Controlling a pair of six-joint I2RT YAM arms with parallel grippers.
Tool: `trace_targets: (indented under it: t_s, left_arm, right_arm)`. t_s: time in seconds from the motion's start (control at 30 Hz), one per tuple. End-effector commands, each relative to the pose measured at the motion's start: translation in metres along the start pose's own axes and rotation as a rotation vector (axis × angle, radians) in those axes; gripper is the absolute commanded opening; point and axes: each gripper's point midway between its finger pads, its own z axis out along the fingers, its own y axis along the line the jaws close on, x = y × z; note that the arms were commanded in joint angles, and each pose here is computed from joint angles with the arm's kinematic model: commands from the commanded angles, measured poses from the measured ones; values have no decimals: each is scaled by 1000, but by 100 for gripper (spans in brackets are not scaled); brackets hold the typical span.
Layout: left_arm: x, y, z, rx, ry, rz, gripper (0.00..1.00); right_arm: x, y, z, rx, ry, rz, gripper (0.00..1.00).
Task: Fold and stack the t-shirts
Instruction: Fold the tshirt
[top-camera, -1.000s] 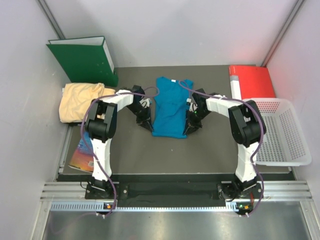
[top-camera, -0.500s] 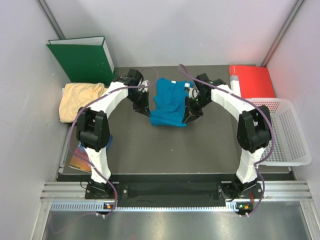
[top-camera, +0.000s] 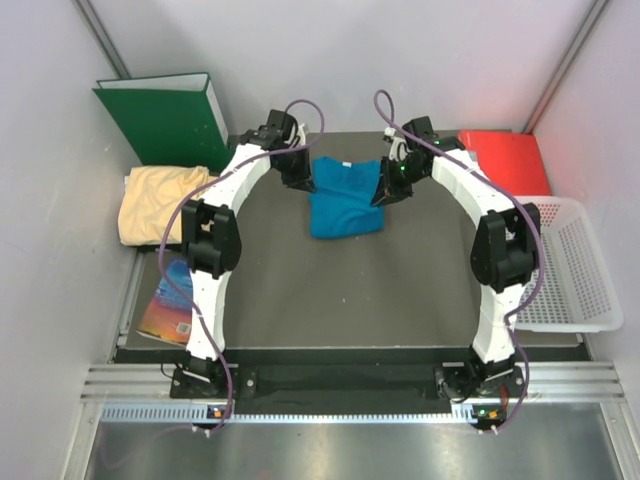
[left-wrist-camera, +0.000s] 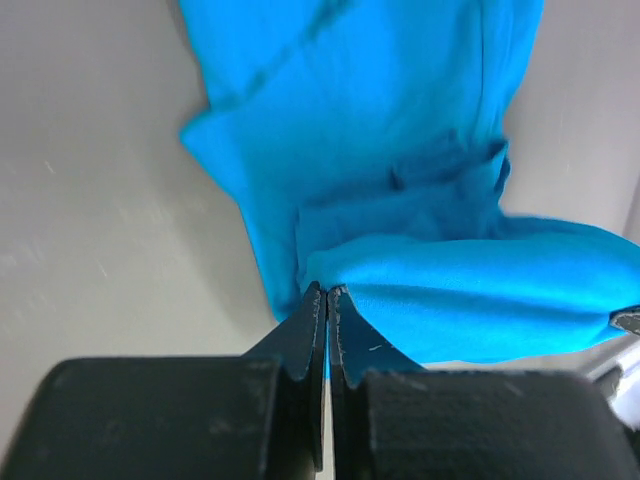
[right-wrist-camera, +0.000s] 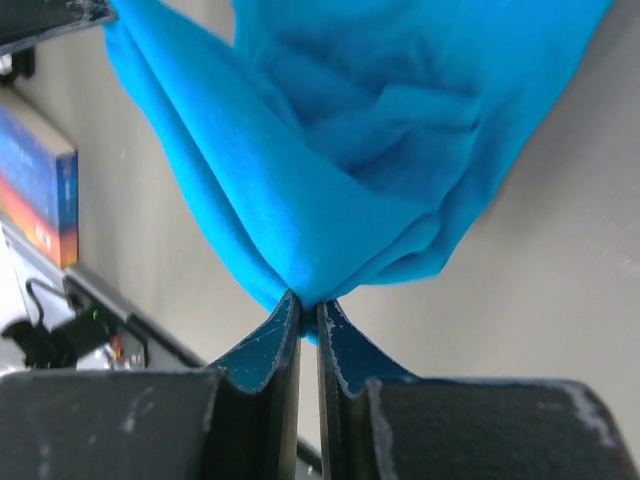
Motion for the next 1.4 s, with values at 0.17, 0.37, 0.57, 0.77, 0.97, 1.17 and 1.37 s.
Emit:
trace_targets:
  t_s: [0.17, 0.37, 0.57, 0.77, 0.97, 1.17, 1.37]
  left_arm:
    - [-82, -8, -22, 11, -296, 26, 0]
    - [-109, -13, -16, 51, -395, -1, 0]
    - [-126, -3, 4, 107, -425, -101, 0]
    - [-129, 14, 34, 159, -386, -191, 4]
    - [-125, 30, 39, 192, -334, -249, 99]
    - [-111, 26, 8, 170, -347, -220, 99]
    - [-88, 12, 2, 227, -264, -201, 99]
  right_arm:
    - [-85, -11, 1, -6, -272, -41, 6]
    - [-117, -15, 4, -13, -376, -35, 7]
    - [-139, -27, 11, 30, -456, -40, 9]
    - [-155, -46, 23, 93, -502, -8, 12]
    - [-179, -64, 31, 151, -596, 42, 17]
    - [-204, -76, 43, 164, -684, 109, 56]
    - [-215, -66, 12, 166, -746, 82, 68]
